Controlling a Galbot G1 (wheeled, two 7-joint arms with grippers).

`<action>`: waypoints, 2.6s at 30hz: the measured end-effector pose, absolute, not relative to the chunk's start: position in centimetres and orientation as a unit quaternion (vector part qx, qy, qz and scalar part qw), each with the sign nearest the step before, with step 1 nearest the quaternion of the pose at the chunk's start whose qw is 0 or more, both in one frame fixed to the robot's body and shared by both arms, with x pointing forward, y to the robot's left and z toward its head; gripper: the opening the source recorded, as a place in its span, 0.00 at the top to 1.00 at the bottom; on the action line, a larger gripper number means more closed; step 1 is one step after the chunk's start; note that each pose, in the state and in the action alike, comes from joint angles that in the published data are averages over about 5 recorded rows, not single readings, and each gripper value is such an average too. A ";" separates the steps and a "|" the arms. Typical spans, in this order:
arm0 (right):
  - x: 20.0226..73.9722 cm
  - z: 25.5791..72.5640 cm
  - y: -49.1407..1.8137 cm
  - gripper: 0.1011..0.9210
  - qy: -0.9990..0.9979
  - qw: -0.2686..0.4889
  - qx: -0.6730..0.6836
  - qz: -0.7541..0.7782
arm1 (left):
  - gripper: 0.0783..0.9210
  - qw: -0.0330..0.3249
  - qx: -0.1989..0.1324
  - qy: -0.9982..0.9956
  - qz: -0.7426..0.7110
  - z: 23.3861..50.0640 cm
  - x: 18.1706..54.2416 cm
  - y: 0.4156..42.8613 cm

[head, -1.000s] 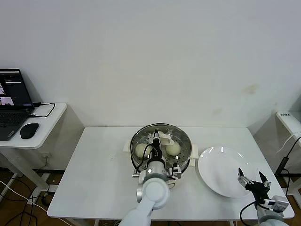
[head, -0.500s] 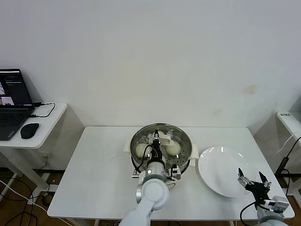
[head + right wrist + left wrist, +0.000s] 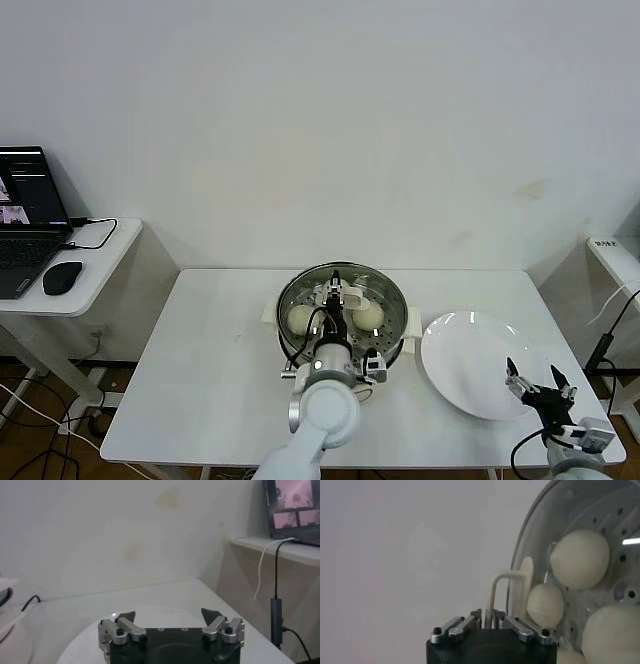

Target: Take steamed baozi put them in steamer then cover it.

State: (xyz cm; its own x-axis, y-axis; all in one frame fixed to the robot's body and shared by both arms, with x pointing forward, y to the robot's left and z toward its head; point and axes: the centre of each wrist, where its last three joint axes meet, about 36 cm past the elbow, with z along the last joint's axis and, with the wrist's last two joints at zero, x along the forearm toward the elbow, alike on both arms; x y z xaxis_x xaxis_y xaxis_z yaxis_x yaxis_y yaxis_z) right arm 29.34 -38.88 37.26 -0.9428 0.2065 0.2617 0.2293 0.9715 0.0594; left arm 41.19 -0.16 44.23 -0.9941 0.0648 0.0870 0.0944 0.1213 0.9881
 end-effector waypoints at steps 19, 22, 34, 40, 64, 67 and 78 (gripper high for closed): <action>29.0 37.1 -39.1 0.12 -0.984 0.132 -0.113 -0.042 | 0.12 0.013 -0.065 -0.761 -0.645 46.2 39.5 1.2; 28.9 37.0 -39.2 0.12 -0.984 0.134 -0.112 -0.039 | 0.12 0.013 -0.066 -0.762 -0.644 46.5 39.1 1.5; 28.3 37.4 -39.1 0.12 -0.985 0.139 -0.098 -0.028 | 0.12 0.017 -0.067 -0.766 -0.639 47.8 37.1 4.3; 27.9 37.8 -38.2 0.12 -0.985 0.148 -0.080 -0.026 | 0.12 0.012 -0.060 -0.785 -0.616 49.6 35.8 7.8; 26.7 38.1 -32.4 0.12 -0.988 0.154 0.024 -0.005 | 0.12 0.055 -0.038 -0.961 -0.268 41.4 30.1 23.7; 26.6 38.2 -31.9 0.12 -0.987 0.158 0.033 -0.003 | 0.12 0.076 -0.028 -0.969 -0.234 40.1 28.7 24.1; 26.2 38.2 -30.2 0.12 -0.985 0.165 0.050 -0.005 | 0.12 0.131 0.003 -0.978 -0.162 38.3 24.6 24.4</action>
State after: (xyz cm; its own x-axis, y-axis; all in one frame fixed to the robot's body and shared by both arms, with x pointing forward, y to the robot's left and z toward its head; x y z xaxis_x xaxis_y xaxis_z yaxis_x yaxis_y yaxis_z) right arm 26.22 -30.19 38.17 -0.9404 -0.1011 0.3247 -0.0978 0.9949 0.0265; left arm 24.61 24.40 38.26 -0.9659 -0.0478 0.2544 0.0368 0.9475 0.3177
